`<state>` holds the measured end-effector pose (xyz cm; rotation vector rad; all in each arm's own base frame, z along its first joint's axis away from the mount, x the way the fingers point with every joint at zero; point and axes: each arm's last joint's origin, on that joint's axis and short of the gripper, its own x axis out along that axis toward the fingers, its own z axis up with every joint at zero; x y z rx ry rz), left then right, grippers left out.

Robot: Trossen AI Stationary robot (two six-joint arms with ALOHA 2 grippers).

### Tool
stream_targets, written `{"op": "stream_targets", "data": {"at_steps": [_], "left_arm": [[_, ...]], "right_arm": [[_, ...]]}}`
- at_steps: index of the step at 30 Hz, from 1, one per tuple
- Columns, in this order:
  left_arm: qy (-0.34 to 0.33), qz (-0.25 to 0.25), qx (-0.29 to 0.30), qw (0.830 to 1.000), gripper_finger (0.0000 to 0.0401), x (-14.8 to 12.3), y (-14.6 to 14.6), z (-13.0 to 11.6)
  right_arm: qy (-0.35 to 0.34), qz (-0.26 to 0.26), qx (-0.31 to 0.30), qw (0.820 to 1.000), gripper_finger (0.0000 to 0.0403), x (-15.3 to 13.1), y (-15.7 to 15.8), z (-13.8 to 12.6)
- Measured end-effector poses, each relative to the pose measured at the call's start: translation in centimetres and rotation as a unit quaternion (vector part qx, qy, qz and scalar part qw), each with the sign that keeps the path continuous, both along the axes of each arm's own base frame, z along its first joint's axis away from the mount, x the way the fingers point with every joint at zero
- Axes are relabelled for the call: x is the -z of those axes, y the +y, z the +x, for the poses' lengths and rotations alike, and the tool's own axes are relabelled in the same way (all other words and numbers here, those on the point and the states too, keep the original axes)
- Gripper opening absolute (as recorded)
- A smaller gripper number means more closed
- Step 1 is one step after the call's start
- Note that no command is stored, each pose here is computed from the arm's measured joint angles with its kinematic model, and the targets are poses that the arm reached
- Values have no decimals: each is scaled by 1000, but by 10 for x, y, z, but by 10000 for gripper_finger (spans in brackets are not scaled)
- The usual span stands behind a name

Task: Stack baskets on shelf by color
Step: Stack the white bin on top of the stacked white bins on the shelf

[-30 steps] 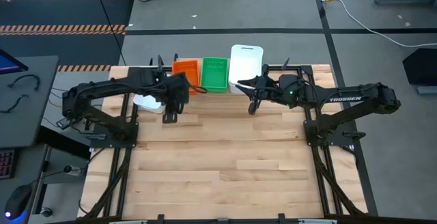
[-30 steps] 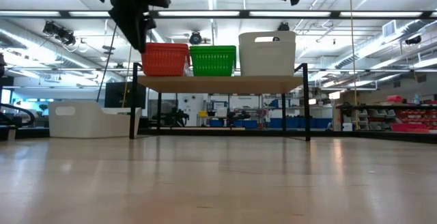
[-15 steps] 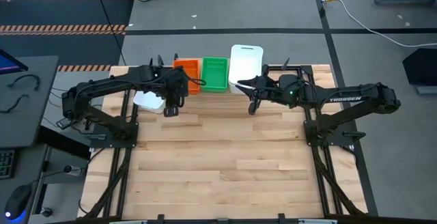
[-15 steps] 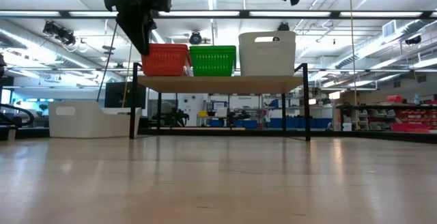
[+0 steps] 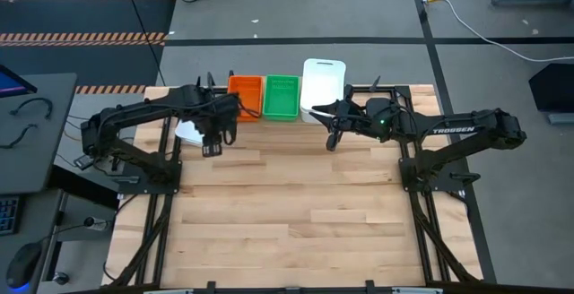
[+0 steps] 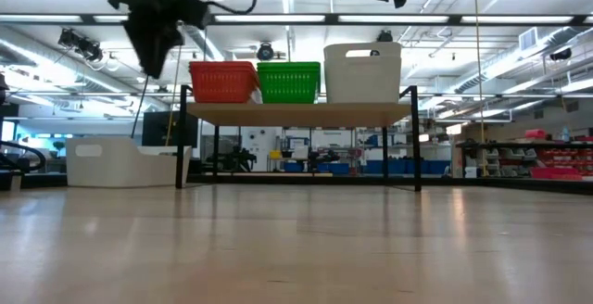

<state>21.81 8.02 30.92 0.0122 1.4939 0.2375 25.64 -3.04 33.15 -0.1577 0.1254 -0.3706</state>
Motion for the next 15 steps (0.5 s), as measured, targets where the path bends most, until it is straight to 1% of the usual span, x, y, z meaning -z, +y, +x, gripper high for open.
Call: {"op": "stream_targets", "data": {"at_steps": [5, 9, 13, 15], "left_arm": [[37, -23, -27, 999, 152, 0, -5, -8], [44, -35, -34, 998, 152, 1, -11, -22], [48, -19, -52, 997, 153, 15, -15, -40], [34, -12, -63, 997, 156, 25, -16, -47]], "right_arm": [[0, -1, 0, 1000, 77, 0, 0, 0], [1, -2, 0, 1000, 77, 0, 0, 0], [6, -15, -1, 1000, 77, 0, 0, 0], [4, -17, -1, 1000, 77, -1, 0, 0]]}}
